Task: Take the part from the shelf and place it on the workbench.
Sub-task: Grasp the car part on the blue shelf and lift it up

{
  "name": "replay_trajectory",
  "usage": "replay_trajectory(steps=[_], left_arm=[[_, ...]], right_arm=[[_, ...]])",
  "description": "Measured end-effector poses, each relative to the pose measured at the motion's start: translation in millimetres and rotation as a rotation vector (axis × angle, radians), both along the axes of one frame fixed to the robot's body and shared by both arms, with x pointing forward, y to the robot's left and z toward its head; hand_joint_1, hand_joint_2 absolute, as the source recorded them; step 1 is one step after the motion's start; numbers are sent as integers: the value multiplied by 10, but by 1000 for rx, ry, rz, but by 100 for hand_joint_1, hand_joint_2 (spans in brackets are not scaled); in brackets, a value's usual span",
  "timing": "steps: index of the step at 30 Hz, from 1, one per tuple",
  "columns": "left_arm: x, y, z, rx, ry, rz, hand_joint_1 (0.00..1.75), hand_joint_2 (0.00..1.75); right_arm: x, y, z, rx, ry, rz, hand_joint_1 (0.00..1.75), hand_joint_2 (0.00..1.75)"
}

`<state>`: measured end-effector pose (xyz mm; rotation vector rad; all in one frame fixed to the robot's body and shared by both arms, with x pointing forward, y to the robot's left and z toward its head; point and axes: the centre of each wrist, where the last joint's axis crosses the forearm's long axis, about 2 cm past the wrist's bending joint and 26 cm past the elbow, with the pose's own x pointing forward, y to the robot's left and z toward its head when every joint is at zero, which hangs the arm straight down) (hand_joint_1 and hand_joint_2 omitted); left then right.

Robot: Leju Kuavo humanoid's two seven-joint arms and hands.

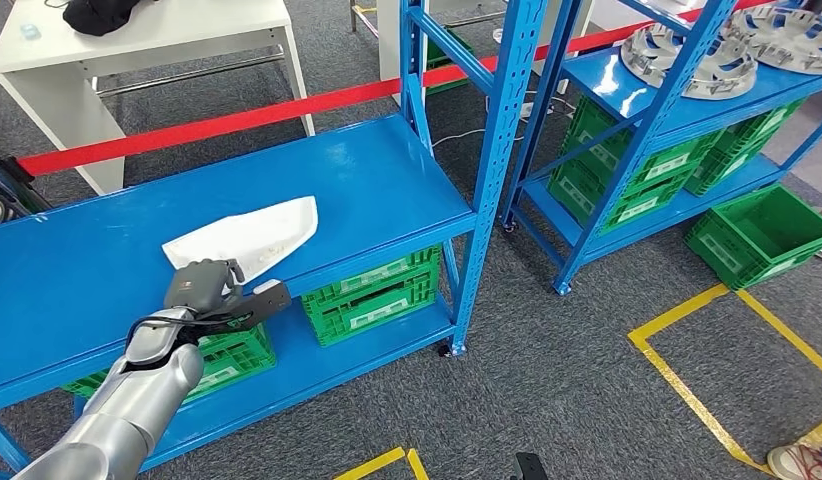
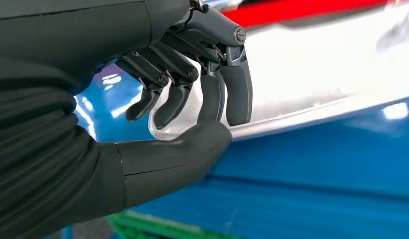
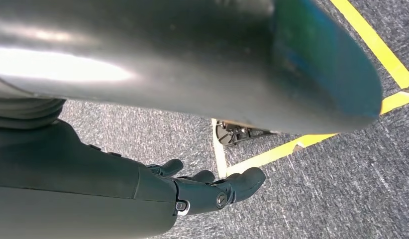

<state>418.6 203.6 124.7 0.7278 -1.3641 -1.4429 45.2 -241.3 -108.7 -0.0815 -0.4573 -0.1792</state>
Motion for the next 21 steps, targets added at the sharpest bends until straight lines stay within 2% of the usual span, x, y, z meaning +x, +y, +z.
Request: replay_trajectory(steps=[5,21], left_arm=[[24,-74,82,-58,-112,-32,157,175],[64,-290,263,-188,-211,-49,157,175]], right_arm=[[3,0,0,-1,0,1,0,0],[-1,-3,0,-6,11,-9,0,0]])
